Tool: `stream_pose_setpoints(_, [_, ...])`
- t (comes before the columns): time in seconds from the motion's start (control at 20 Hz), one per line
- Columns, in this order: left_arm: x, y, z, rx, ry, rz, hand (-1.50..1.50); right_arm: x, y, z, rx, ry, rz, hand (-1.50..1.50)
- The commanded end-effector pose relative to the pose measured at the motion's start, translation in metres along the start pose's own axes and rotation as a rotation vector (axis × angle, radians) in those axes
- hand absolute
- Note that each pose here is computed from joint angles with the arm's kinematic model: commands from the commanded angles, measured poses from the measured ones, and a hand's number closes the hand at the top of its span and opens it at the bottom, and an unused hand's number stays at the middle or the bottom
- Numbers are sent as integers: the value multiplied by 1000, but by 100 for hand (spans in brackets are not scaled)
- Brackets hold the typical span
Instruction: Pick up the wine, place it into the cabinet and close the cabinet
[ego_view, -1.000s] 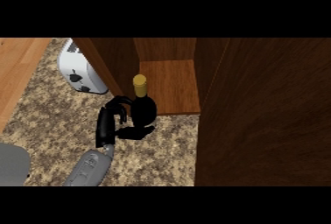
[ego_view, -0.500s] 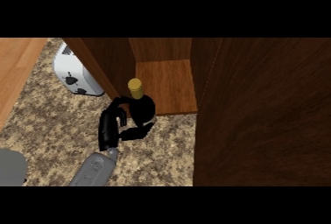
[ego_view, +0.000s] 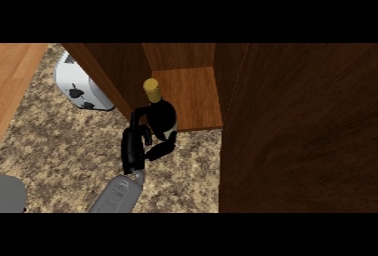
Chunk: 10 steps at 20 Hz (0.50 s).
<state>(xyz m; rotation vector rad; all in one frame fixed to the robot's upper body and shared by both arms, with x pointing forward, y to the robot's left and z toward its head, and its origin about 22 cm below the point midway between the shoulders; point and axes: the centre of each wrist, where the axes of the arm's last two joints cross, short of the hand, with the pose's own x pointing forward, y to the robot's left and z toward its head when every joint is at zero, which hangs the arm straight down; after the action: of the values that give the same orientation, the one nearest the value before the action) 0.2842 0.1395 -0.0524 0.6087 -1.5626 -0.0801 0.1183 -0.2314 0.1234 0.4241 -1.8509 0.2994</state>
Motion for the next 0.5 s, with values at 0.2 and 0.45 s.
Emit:
stream_pose_setpoints(0.2, [44,-23,-56,-76,70,72,150,15,4,5,-3,-36,-55,-150])
stream_pose_setpoints(0.45, [61,-31,-81,-67,-38,-49,150,16,-1,3,20,-40,-37,-150])
